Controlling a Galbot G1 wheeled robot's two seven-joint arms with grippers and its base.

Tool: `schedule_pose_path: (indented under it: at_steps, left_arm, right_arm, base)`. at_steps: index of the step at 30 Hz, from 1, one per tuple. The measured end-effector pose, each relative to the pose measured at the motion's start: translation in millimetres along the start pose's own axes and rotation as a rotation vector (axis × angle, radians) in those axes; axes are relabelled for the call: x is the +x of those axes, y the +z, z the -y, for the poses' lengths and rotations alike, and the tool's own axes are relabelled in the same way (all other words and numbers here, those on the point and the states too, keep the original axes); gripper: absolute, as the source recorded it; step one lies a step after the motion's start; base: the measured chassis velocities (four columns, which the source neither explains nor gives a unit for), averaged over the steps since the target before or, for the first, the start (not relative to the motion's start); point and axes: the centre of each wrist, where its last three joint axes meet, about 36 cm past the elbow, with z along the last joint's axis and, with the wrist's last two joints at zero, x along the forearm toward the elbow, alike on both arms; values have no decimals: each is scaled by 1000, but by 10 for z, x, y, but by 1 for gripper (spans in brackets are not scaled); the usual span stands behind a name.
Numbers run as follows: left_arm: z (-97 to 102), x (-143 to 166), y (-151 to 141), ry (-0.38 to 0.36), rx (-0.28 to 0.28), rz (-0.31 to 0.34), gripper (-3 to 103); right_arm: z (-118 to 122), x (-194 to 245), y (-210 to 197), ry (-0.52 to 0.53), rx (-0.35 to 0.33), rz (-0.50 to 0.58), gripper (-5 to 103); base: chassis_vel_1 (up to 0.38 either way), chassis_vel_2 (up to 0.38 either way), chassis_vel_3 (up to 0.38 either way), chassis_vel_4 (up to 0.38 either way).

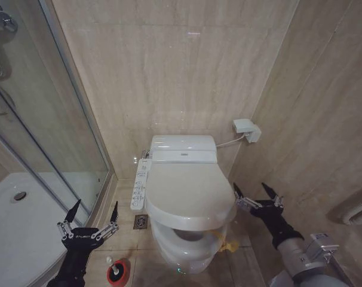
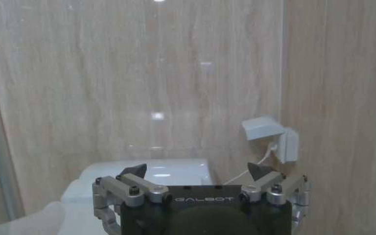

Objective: Open the toilet lid, clean the toilet bowl with a toilet brush, close the toilet lid, and flush.

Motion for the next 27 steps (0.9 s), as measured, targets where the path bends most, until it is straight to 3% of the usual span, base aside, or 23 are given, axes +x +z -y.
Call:
schedule_pose_path:
  at_steps: [10,27]
  left_arm:
    - [0,0,0,0,0,0,100]
    - [0,0,0,0,0,0,100]
  right_arm:
    - [25,40,33,23,66,43,100]
    - [15,60,59,24,22,15,100]
  base:
    - [0,0,0,0]
    - [0,0,0,0]
